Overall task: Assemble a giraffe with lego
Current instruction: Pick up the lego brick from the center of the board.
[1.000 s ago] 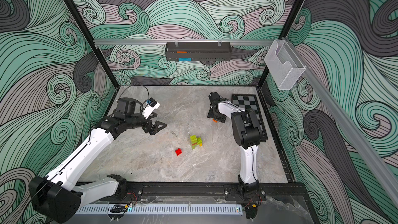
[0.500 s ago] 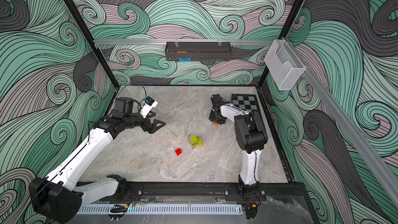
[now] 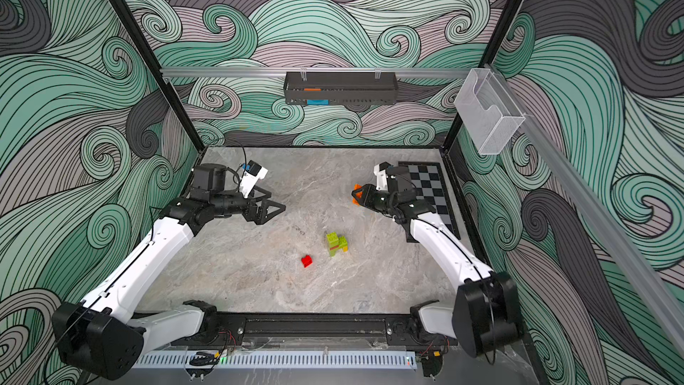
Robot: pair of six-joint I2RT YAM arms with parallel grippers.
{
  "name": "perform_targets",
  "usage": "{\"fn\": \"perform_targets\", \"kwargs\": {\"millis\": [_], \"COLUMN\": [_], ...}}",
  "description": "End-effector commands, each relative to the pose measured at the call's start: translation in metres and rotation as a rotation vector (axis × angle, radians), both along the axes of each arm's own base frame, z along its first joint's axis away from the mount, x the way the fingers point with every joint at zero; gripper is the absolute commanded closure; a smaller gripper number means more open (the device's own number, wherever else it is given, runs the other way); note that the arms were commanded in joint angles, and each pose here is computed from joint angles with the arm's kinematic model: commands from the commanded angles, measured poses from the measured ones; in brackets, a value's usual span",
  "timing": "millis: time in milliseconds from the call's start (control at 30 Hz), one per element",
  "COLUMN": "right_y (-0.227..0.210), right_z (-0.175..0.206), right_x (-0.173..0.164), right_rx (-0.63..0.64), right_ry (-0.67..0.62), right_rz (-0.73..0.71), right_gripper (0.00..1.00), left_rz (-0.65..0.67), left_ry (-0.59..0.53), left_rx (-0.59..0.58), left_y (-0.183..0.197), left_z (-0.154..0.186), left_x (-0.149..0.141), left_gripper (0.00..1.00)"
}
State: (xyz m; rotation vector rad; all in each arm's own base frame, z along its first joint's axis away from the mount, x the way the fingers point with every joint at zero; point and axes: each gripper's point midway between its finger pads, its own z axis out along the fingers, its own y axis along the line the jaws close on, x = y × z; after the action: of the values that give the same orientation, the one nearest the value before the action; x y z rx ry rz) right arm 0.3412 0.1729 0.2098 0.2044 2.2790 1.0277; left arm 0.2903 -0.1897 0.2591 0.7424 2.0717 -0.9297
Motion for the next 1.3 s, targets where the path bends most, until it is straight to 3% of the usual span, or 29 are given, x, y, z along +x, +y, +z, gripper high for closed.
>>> {"fn": "perform_targets", "kwargs": {"millis": [0, 133, 367, 567, 867, 1267], "right_y": [0.024, 0.024, 0.028, 0.038, 0.045, 0.048], "right_z": [0.066, 0.091, 0.107, 0.116, 0.122, 0.123], "right_x": [-0.016, -0.025, -0.028, -0.034, -0.039, -0.041], "right_rx": [0.283, 0.425, 0.67, 0.749, 0.795, 0.792], "right_ry": [-0.184, -0.205, -0.146, -0.134, -0.126, -0.125], "right_rz": [0.105, 0.083, -0.036, -0.116, -0.146, -0.142], "right_gripper": [0.86, 0.91, 0.91, 0.92, 0.92, 0.92], "left_rz": [-0.076, -0.145, -0.331, -0.441, -0.369, -0.438], "left_ry": [0.035, 0.021, -0.343, -0.579, -0.583, -0.543], "left_rx": [-0.141, -0.156, 0.216, 0.358, 0.321, 0.253], "left_y": [-0.02, -0.043, -0.078, -0.116, -0.152, -0.174], "left_z": [0.034, 0.052, 0.049, 0.059, 0.072, 0.076], "left_x": [0.002, -0.004, -0.017, -0.017, 0.003, -0.012], "left_gripper": [0.02, 0.02, 0.02, 0.04, 0.14, 0.25]}}
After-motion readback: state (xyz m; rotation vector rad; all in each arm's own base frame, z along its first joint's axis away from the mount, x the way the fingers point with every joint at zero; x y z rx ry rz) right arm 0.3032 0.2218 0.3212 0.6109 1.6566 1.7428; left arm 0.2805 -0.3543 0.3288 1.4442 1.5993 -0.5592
